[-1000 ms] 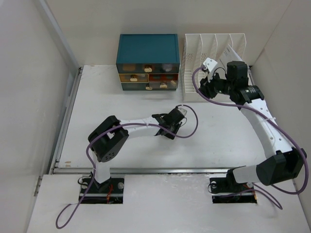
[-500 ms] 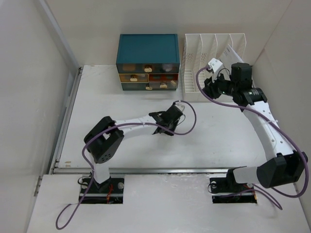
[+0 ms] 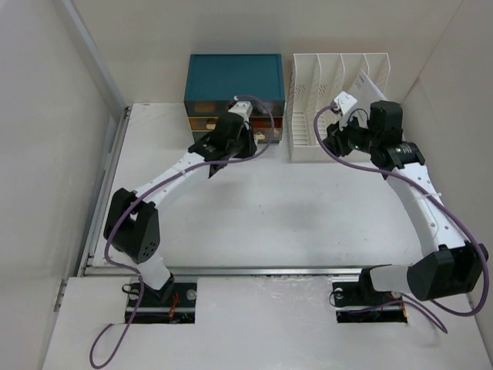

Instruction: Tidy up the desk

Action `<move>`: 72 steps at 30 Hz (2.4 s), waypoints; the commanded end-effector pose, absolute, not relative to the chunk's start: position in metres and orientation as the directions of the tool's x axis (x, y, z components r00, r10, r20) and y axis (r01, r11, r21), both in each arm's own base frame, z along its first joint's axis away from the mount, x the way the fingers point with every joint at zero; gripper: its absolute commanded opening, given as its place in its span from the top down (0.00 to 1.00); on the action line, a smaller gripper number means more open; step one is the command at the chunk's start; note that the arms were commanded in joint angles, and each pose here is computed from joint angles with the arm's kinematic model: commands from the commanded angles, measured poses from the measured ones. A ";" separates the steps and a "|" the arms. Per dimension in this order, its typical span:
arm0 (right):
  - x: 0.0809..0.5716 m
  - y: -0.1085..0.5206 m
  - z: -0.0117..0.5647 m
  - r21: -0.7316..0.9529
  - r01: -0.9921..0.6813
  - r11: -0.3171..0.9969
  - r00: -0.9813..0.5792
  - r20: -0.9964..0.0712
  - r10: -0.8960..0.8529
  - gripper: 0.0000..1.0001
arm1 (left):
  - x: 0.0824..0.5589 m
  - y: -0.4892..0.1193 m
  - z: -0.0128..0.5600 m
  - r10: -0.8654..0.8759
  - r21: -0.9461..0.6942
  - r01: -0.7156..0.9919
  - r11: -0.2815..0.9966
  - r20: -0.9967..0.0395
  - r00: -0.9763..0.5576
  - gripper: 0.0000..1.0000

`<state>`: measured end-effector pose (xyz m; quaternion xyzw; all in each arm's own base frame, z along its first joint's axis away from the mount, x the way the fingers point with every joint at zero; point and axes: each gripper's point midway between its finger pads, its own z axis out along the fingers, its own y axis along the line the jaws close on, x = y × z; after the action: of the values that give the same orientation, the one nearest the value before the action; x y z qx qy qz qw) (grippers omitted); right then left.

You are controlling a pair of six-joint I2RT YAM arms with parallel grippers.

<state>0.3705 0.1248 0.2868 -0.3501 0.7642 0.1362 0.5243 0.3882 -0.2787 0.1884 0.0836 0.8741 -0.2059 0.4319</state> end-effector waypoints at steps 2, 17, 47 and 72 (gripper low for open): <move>0.375 0.141 0.269 -0.071 -0.741 0.667 -0.240 -0.900 -0.363 0.58 | 0.421 -0.289 0.235 -0.070 -0.335 0.391 0.857 -0.828 -0.556 0.98; 0.379 0.151 0.250 -0.003 -0.782 0.624 -0.285 -0.887 -0.362 0.58 | 0.482 -0.252 0.230 -0.092 -0.365 0.362 0.858 -0.802 -0.590 0.98; 0.377 0.155 0.238 0.032 -0.797 0.603 -0.312 -0.877 -0.366 0.58 | 0.515 -0.241 0.211 0.089 -0.172 0.380 0.909 -0.810 -0.580 0.94; 0.375 0.158 0.234 0.048 -0.815 0.578 -0.315 -0.873 -0.372 0.58 | 0.490 -0.231 0.284 0.406 0.265 0.391 0.881 -0.848 -0.340 0.94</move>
<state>0.3715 0.1544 0.2164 -0.3728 0.7892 0.2438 0.4229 0.4950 -0.2368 0.2137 0.2299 0.8602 -0.0198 0.4548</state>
